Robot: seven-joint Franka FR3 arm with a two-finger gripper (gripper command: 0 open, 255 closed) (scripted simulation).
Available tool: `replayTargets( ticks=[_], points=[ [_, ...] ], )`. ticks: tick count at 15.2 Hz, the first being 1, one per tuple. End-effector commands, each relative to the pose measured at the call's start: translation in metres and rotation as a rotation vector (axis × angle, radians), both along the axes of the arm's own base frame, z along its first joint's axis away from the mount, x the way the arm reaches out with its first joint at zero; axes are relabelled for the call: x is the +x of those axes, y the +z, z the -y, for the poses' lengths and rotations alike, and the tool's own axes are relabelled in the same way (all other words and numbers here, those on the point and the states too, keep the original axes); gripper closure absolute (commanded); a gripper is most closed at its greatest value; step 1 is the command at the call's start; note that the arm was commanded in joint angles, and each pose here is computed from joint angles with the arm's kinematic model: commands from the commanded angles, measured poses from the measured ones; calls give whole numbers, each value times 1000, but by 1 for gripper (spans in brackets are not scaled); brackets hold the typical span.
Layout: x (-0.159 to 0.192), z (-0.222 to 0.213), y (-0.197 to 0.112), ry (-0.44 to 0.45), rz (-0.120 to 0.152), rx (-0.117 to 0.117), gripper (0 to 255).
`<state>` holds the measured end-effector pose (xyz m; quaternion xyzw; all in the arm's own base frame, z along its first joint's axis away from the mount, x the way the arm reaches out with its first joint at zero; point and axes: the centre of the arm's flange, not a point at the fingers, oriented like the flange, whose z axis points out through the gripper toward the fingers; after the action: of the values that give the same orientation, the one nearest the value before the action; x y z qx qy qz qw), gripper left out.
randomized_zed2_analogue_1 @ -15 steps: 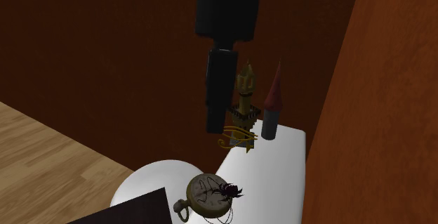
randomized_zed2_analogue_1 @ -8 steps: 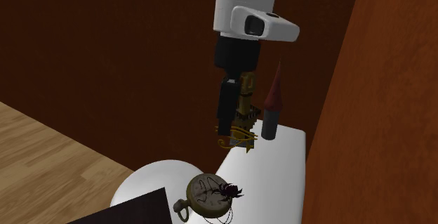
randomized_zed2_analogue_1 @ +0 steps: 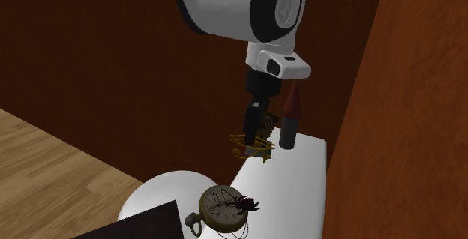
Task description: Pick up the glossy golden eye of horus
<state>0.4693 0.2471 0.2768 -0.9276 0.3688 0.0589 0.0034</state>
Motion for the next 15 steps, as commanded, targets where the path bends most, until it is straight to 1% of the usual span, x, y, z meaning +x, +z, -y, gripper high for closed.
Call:
replayTargets(
  ticks=[1,6,13,15],
  points=[
    [16,-10,-18,-44,3,6,0],
    [59,-35,-56,-147,10,21,0],
    [59,-35,-93,-147,10,21,0],
    [59,-35,-96,-147,10,21,0]
  ],
)
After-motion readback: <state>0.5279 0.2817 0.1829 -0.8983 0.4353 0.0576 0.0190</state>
